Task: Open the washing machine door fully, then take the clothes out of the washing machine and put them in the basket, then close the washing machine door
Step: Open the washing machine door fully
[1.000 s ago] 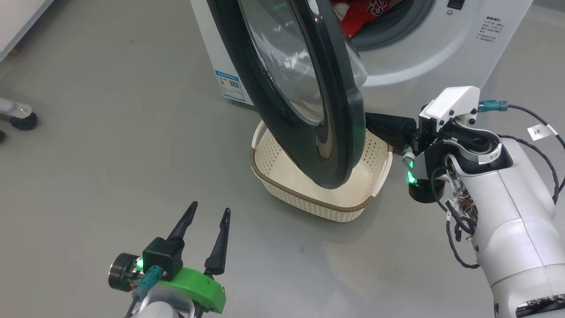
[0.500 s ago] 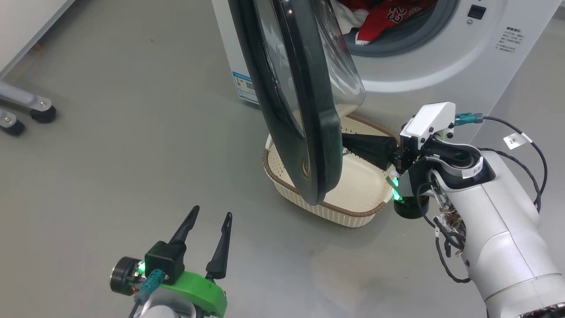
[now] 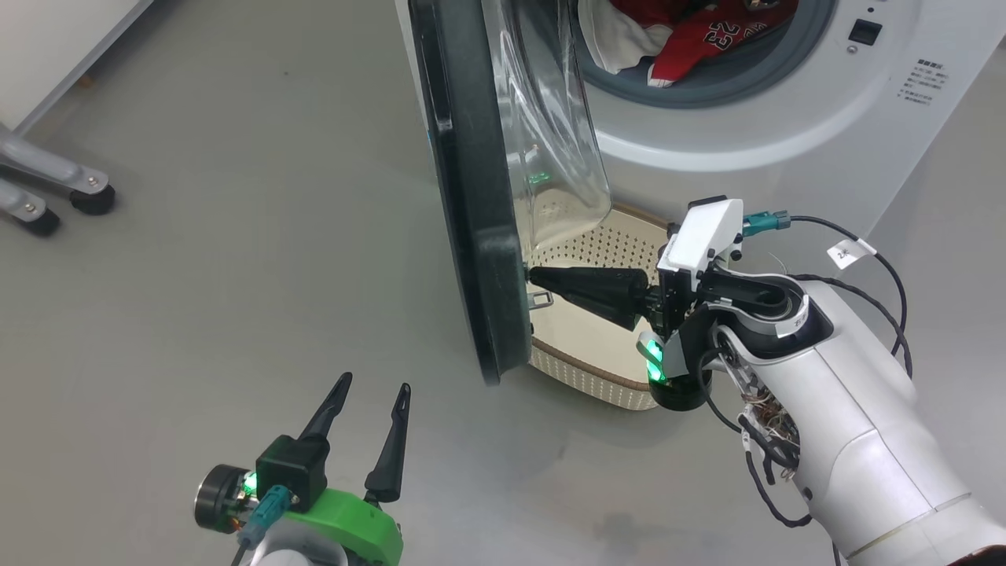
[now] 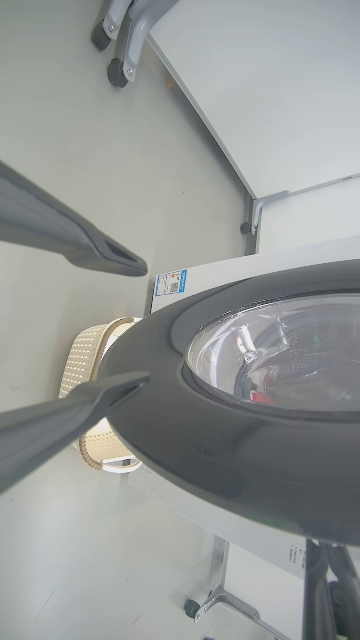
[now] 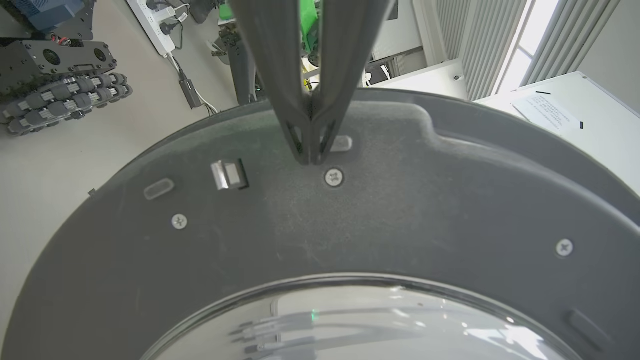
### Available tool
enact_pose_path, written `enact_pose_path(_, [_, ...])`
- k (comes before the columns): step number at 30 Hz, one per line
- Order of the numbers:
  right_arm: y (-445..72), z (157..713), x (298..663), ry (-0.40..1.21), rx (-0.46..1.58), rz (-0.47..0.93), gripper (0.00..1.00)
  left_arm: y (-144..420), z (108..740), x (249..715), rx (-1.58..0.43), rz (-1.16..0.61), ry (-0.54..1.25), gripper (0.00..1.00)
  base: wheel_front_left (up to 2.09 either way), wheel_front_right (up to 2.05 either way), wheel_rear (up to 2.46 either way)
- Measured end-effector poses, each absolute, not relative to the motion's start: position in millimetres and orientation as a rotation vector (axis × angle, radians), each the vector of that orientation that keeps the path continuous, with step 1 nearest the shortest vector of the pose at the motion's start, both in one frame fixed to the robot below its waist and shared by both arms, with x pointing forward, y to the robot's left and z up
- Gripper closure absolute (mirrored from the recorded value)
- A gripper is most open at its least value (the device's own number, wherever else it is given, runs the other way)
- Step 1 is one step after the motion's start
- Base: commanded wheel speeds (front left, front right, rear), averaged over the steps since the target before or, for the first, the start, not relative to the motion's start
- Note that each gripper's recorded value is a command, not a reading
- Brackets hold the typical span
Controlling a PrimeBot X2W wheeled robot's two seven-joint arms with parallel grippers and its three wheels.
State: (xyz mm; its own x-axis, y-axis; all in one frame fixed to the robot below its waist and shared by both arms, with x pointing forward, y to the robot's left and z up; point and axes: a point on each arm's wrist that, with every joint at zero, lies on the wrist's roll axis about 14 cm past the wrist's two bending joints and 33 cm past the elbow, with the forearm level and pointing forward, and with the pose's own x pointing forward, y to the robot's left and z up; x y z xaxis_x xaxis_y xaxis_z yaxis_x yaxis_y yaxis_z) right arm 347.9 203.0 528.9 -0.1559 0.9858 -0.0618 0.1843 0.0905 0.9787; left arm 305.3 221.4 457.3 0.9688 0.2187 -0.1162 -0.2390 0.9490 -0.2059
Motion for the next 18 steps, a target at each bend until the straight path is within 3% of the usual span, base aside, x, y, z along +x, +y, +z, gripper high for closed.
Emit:
enact_pose_path(10, [207.8, 525.1, 333.8, 1.505, 1.2, 1.158, 1.0, 228.4, 459.7, 305.2, -0.219, 0.261, 0.083, 0.0, 0.0, 0.0, 0.0])
enact_pose_path(18, [195.3, 517.3, 348.3, 1.366, 1.16, 1.093, 1.0, 231.7, 465.1, 308.8, -0.22, 0.267, 0.06, 0.0, 0.0, 0.0, 0.0])
